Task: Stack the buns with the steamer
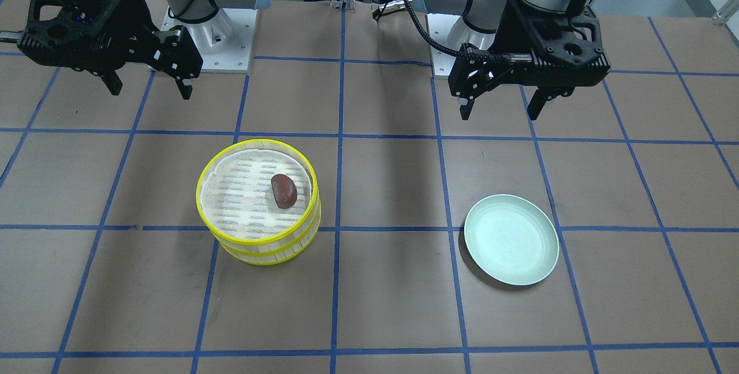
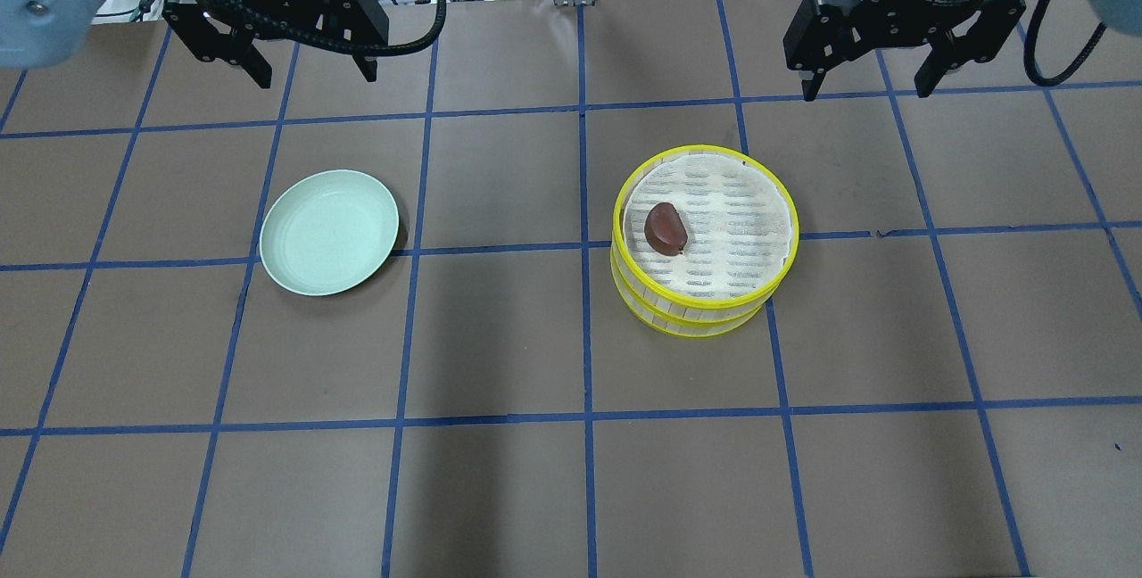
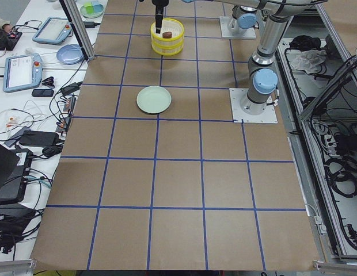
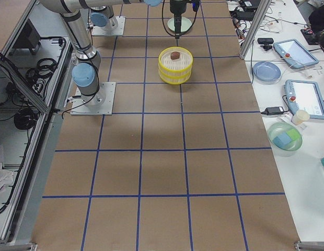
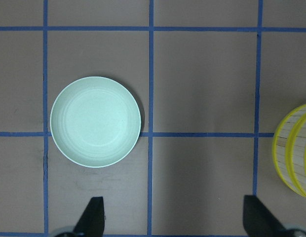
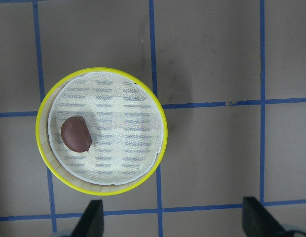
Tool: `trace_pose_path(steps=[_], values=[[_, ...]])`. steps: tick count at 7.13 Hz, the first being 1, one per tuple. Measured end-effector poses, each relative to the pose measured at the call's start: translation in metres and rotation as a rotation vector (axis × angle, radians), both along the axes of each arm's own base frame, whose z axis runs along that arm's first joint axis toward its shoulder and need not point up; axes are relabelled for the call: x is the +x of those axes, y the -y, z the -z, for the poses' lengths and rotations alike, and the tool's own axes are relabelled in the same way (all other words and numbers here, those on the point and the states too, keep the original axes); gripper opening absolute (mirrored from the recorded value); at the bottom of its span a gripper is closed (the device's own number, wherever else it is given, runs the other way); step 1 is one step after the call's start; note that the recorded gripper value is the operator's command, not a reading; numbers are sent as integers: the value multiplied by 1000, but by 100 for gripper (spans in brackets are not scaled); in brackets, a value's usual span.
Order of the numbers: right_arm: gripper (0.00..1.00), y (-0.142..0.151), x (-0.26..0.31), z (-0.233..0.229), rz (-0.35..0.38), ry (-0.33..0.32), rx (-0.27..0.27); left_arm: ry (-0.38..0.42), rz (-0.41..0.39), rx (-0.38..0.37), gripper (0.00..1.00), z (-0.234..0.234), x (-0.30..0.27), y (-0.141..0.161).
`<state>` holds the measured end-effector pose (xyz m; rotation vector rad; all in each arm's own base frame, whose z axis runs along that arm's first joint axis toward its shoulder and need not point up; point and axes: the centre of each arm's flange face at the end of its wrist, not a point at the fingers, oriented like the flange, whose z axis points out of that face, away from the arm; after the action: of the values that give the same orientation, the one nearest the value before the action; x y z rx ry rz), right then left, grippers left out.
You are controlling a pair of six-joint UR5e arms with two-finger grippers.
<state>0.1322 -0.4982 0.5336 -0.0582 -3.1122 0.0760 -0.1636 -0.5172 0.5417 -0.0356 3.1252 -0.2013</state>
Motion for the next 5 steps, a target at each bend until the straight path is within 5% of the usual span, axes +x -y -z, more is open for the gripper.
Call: trace_pose_path(steps=[5], values=[[100, 0, 0, 0, -1, 0, 0, 0, -3, -16, 100, -7, 1, -6]])
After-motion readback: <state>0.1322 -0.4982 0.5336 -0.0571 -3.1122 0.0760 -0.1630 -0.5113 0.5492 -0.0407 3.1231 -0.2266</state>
